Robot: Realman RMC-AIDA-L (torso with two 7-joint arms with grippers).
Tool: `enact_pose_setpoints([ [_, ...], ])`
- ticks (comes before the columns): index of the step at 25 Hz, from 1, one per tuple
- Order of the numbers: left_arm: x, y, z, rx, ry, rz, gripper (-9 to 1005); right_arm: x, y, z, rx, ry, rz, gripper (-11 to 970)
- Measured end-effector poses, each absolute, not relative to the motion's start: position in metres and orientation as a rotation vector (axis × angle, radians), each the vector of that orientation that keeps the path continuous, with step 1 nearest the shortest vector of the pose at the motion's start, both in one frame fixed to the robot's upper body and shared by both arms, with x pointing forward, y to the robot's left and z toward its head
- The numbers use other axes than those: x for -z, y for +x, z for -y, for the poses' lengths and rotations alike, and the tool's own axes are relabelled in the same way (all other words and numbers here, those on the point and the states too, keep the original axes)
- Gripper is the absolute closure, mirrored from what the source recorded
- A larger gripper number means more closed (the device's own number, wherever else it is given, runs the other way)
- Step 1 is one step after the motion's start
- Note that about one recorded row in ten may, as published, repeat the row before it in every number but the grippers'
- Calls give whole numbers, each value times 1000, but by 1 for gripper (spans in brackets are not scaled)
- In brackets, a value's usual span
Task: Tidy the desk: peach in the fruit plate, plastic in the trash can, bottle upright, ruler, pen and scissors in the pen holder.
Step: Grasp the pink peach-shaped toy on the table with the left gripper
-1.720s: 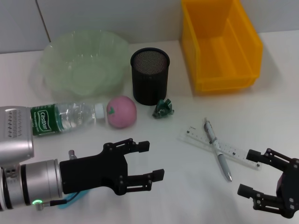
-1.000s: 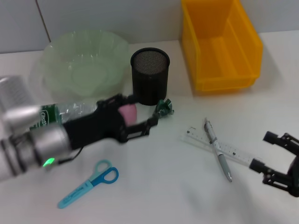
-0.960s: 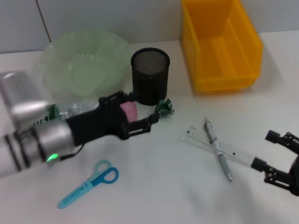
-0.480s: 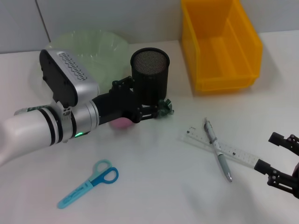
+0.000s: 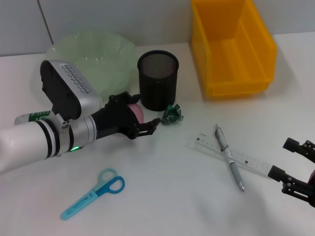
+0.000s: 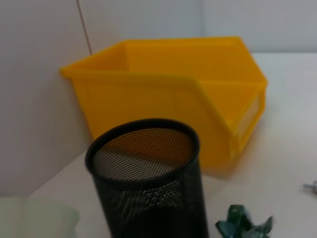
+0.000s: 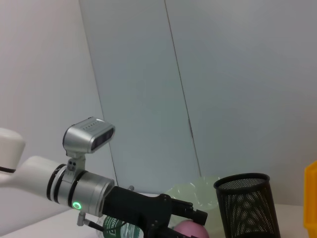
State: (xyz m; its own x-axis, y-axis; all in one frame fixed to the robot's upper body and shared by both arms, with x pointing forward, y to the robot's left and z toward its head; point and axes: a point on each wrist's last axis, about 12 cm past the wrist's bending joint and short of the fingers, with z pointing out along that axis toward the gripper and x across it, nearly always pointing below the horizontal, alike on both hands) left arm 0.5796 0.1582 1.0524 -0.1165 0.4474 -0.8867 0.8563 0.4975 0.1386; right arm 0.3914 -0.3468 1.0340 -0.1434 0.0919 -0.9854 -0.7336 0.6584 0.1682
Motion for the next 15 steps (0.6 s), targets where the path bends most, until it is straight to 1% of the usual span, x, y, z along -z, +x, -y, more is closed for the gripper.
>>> enact_pose_setpoints([
  [1, -1052, 580, -158, 513, 1107, -1745, 223, -1034, 391, 347, -781, -548, -1561, 127],
  [2, -1050, 582, -161, 460, 1113, -1768, 224, -1034, 392, 347, -782, -549, -1561, 127],
  [3, -1050, 582, -161, 460, 1113, -1768, 226, -1034, 392, 346, -783, -551, -1561, 127],
  [5, -1050, 584, -162, 388, 1102, -1774, 229, -1034, 394, 346, -783, -554, -1563, 128],
  [11, -1049, 583, -163, 366, 1109, -1773, 237, -1034, 395, 346, -782, -556, -1564, 129],
  [14, -1050, 581, -164, 340, 1143, -1735, 241, -1034, 395, 345, -785, -553, -1564, 129],
  [15, -1050, 580, -164, 338, 1147, -1730, 261, -1034, 395, 345, -785, -553, -1564, 130],
])
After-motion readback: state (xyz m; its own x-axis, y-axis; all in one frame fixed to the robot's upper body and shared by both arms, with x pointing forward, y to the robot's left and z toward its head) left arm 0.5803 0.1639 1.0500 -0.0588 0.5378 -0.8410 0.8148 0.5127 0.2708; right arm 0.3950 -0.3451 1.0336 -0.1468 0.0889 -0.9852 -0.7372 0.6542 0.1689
